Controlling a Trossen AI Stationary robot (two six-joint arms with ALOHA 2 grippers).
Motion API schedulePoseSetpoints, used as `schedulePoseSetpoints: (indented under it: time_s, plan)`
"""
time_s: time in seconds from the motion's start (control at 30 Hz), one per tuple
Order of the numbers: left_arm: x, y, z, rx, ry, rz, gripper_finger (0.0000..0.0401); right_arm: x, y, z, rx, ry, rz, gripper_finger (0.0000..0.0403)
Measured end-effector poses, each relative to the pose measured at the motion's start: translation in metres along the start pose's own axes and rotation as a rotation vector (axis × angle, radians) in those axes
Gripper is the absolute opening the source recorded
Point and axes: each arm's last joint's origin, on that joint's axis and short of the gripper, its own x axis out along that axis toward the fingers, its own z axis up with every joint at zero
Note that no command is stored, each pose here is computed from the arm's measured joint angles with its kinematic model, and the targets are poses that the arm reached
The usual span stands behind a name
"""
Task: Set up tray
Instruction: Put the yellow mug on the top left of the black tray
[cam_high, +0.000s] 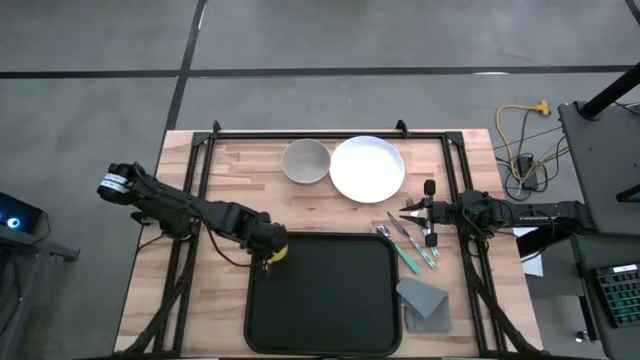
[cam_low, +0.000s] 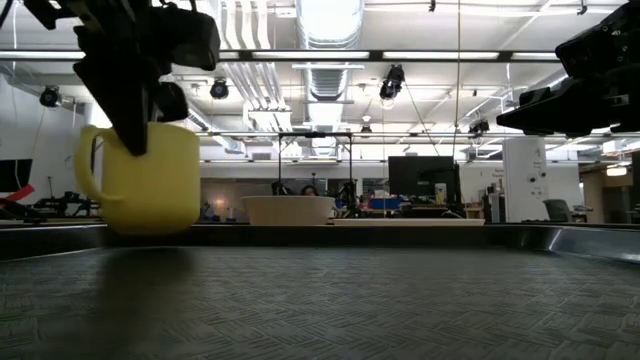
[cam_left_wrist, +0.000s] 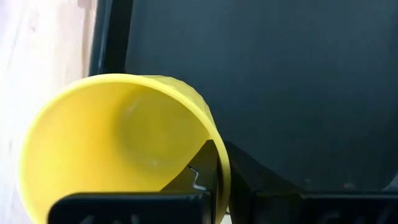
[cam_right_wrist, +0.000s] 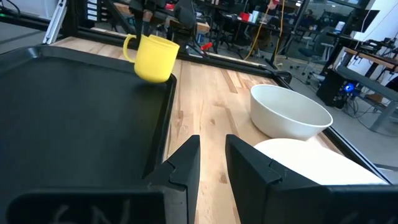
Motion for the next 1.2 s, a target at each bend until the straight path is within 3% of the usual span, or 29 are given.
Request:
schedulePoseSetpoints:
  time_s: [0.8, 1.2]
  plan:
    - [0.0104, 0.0057, -0.0095, -0.042, 0.041, 0.013, 0.0007, 0.0000, 0.0001, -0.0001, 0.000, 0.001, 0.001, 0.0068]
    - [0.0103, 0.0058, -0.0096, -0.061, 0.044, 0.016, 0.0084, 0.0000, 0.0000, -0.0002, 0.000, 0.001, 0.000, 0.0068]
